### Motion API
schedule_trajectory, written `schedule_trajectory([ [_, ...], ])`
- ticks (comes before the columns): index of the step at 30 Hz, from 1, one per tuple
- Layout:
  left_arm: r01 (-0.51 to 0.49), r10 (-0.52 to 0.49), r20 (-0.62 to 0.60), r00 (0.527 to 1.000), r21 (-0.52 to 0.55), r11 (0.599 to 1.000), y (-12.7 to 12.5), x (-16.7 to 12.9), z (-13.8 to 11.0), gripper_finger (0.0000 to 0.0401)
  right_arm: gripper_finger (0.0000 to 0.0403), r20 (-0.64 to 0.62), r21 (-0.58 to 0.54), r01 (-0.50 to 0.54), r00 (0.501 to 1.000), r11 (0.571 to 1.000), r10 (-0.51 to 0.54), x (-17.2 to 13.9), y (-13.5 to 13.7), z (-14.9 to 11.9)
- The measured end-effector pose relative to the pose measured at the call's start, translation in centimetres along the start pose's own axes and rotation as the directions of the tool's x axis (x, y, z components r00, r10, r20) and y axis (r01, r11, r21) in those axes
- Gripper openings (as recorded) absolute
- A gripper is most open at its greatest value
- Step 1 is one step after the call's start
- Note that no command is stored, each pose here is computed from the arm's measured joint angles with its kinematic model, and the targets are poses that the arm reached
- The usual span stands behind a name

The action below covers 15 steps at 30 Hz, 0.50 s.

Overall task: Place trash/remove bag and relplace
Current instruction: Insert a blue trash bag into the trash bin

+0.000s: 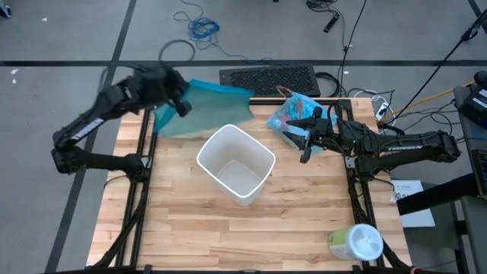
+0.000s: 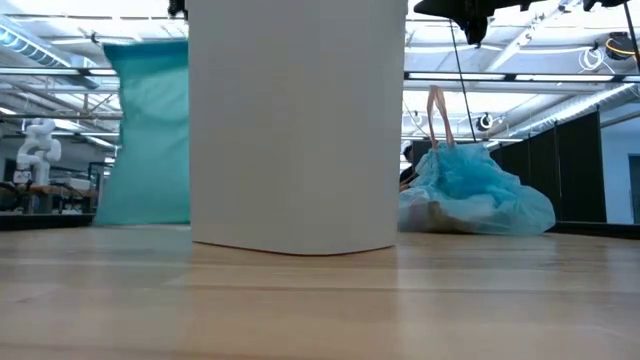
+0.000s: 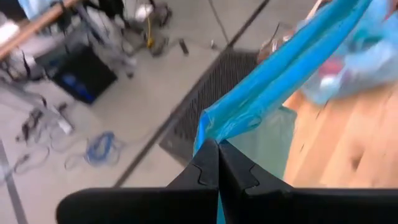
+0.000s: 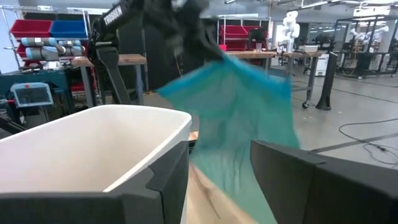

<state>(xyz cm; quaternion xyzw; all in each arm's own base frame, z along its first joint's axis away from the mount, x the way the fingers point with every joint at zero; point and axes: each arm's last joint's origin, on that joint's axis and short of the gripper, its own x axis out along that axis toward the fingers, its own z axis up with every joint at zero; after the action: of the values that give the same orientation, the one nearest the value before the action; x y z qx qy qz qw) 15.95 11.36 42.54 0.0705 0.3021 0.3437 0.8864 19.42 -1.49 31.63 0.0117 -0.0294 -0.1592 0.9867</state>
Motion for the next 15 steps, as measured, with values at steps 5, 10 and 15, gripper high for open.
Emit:
schedule_trajectory([
  [5,0.009,-0.009,0.139,0.99,-0.001,1.0,1.3,-4.6,2.9,0.0,0.0164,0.018,0.003,0.0,1.0,1.0,0.0,0.0,0.0,0.2],
  [10,0.092,-0.088,0.291,0.953,-0.001,0.996,2.0,-8.5,5.2,0.0,0.0164,0.049,0.012,-0.001,0.999,1.0,0.0,0.0,0.0,0.5],
  [15,0.237,-0.212,0.411,0.887,-0.011,0.971,1.9,-10.9,7.5,0.0,0.0164,0.058,0.009,-0.006,0.998,1.0,0.005,0.0,0.1,0.6],
])
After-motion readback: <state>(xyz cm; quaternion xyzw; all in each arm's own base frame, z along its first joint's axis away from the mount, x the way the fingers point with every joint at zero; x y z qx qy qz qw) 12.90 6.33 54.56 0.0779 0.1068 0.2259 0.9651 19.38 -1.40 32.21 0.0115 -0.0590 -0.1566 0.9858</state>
